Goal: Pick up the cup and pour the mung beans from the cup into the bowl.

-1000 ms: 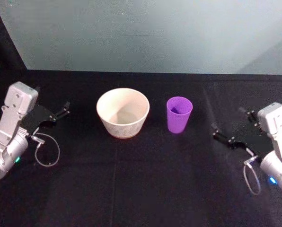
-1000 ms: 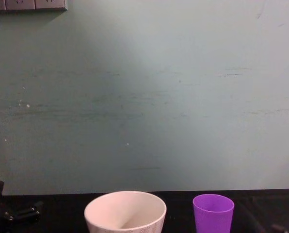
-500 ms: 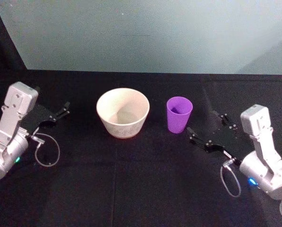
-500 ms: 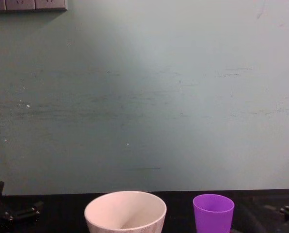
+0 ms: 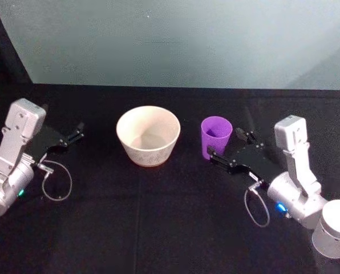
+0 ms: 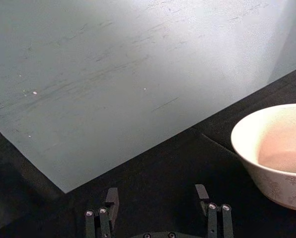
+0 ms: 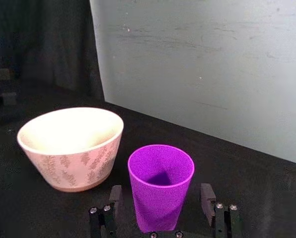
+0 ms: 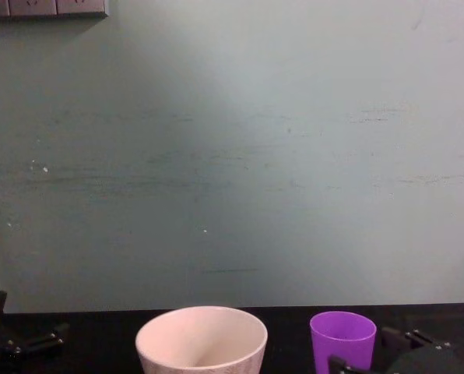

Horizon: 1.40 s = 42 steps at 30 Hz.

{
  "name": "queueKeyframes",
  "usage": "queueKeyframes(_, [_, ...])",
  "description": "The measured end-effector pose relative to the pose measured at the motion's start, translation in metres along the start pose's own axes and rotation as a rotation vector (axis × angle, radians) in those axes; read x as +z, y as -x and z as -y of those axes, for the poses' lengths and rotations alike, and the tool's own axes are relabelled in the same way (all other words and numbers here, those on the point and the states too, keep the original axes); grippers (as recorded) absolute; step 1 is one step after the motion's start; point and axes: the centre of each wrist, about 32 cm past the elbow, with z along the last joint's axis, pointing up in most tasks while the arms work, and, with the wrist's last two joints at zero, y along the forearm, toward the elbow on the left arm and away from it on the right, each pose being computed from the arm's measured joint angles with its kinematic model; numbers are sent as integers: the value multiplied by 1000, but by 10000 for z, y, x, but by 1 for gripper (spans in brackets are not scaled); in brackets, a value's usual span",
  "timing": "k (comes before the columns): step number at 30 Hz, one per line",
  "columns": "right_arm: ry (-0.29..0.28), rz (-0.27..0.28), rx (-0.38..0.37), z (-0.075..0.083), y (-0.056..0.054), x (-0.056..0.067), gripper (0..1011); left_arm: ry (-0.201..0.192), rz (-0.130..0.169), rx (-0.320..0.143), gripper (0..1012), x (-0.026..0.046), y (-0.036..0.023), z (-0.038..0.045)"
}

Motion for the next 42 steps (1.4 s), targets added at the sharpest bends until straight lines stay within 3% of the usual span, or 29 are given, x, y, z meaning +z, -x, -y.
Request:
queueKeyframes(16, [-4, -46, 11, -261, -13, -65, 1002, 0, 0, 0, 1000, 0, 0, 0])
queueKeyframes(42, [7, -60, 16, -353, 15, -77, 1002, 0, 0, 0, 1000, 0, 0, 0])
